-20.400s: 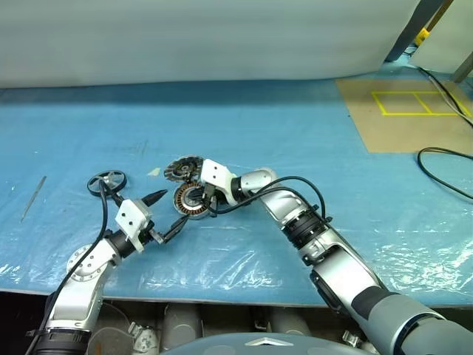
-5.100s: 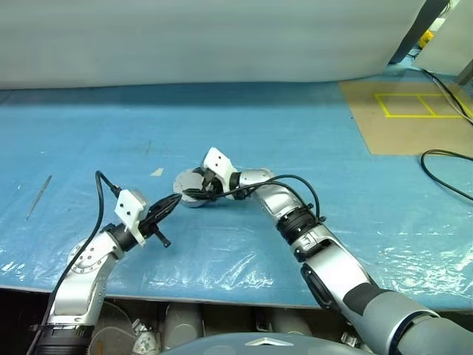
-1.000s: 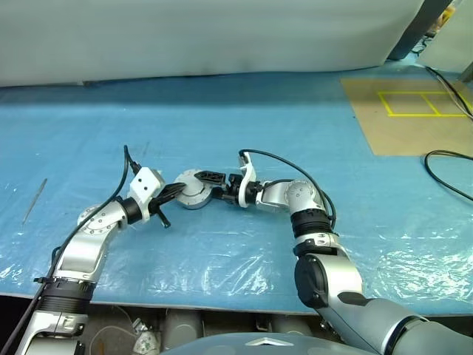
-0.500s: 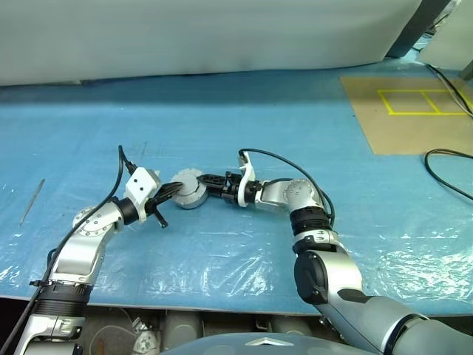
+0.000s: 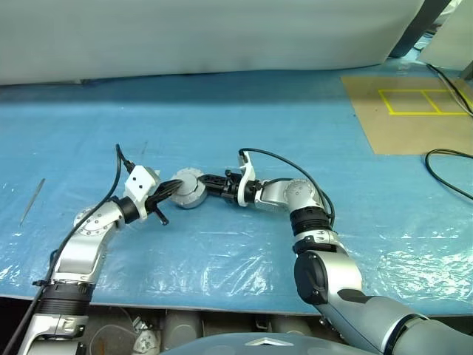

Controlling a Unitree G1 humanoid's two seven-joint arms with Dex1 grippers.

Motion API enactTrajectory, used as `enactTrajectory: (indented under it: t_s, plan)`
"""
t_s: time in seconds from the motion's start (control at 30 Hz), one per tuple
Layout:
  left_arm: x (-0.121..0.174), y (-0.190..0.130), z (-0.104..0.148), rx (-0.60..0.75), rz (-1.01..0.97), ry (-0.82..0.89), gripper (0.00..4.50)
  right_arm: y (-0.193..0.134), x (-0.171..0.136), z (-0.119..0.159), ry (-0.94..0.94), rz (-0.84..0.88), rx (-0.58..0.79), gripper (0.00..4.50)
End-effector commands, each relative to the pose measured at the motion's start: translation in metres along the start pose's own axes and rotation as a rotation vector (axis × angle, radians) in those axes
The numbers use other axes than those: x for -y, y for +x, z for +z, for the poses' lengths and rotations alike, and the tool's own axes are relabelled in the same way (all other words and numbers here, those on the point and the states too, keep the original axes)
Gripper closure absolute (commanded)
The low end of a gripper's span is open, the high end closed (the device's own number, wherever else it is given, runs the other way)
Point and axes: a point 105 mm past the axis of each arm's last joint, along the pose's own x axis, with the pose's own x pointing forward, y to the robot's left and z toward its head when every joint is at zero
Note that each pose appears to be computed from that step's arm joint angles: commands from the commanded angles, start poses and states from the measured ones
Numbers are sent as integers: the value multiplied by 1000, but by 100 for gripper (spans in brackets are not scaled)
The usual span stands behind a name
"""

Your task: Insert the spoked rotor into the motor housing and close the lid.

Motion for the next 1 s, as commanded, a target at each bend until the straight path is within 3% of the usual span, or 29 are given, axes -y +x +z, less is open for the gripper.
enactTrajectory:
  t_s: [0.03,0.27,0.57,0.7,1.0]
  plan:
    - [-22,-6,20,93,107,-55,450,10,-12,-9,-15,49,-20,320]
    - [-33,-16,23,208,209,-301,450,4,-33,18,27,173,121,320]
    - [-22,-24,21,337,203,-665,450,-3,-55,42,85,294,247,320]
    - [-9,-15,30,411,160,-799,365,-3,-65,48,78,327,277,320]
    - [2,-3,36,430,138,-879,49,-4,-72,53,69,358,296,320]
